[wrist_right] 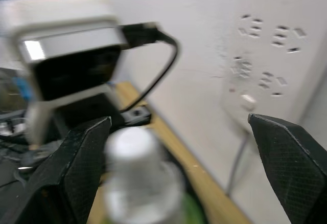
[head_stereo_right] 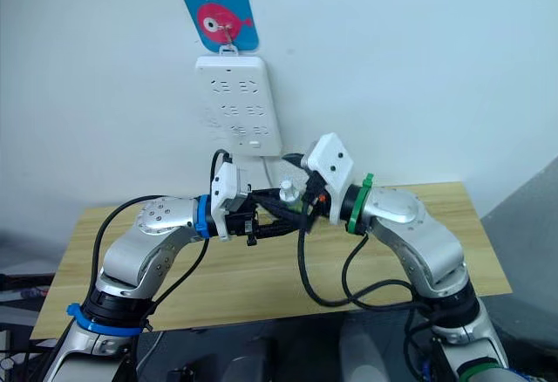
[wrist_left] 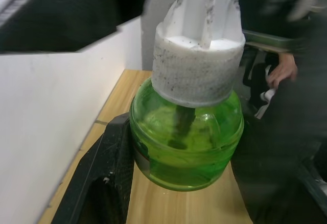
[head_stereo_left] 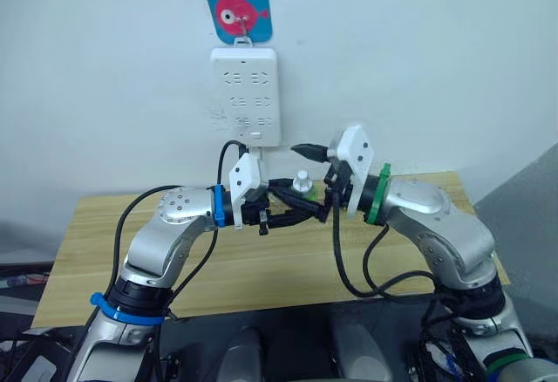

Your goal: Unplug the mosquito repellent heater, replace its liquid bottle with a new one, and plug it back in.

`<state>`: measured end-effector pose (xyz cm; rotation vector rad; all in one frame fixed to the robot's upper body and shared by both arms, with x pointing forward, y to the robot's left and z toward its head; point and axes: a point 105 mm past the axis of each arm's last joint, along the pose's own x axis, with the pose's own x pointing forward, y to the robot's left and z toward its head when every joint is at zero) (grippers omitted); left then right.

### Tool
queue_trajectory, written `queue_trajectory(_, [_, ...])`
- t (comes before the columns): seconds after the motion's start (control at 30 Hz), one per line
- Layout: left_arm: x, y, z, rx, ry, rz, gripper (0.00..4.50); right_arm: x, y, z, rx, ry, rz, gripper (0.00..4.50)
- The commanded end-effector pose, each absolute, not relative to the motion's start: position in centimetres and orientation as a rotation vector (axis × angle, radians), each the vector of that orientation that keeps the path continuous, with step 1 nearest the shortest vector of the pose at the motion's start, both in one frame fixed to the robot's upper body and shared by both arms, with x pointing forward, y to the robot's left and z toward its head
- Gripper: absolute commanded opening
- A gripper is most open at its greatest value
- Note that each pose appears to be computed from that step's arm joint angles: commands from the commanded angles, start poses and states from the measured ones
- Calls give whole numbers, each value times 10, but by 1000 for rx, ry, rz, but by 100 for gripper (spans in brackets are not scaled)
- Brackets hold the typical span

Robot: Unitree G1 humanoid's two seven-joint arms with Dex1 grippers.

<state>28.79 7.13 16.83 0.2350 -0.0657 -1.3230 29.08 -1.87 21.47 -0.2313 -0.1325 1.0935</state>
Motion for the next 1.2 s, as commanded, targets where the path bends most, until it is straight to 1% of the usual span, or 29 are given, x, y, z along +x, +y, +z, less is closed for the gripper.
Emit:
queue_trajectory(0.03, [283, 67, 177, 250, -112, -1335, 231, 289, -22, 226, -237, -181, 1096, 450])
queue_trajectory(0.17, [283, 70, 176, 251, -106, -1327, 231, 288, -44, 230, -222, -157, 1101, 450])
queue_trajectory(0.37, [286, 76, 175, 263, -96, -1317, 231, 284, -76, 226, -240, -72, 1117, 450])
queue_trajectory(0.5, [288, 80, 175, 273, -93, -1314, 231, 276, -88, 224, -267, -22, 1163, 450])
queue_trajectory(0.6, [290, 80, 177, 277, -98, -1311, 231, 267, -81, 223, -262, -24, 1212, 450])
queue_trajectory(0.77, [290, 77, 177, 265, -107, -1321, 231, 262, -54, 226, -192, -82, 1238, 450])
queue_trajectory(1.0, [285, 70, 178, 231, -125, -1346, 231, 276, -29, 230, -111, -133, 1191, 450])
queue_trajectory(1.1, [284, 69, 178, 227, -128, -1349, 231, 282, -31, 230, -70, -131, 1171, 450])
queue_trajectory(1.2, [284, 69, 179, 220, -132, -1346, 231, 285, -40, 227, -50, -96, 1164, 450])
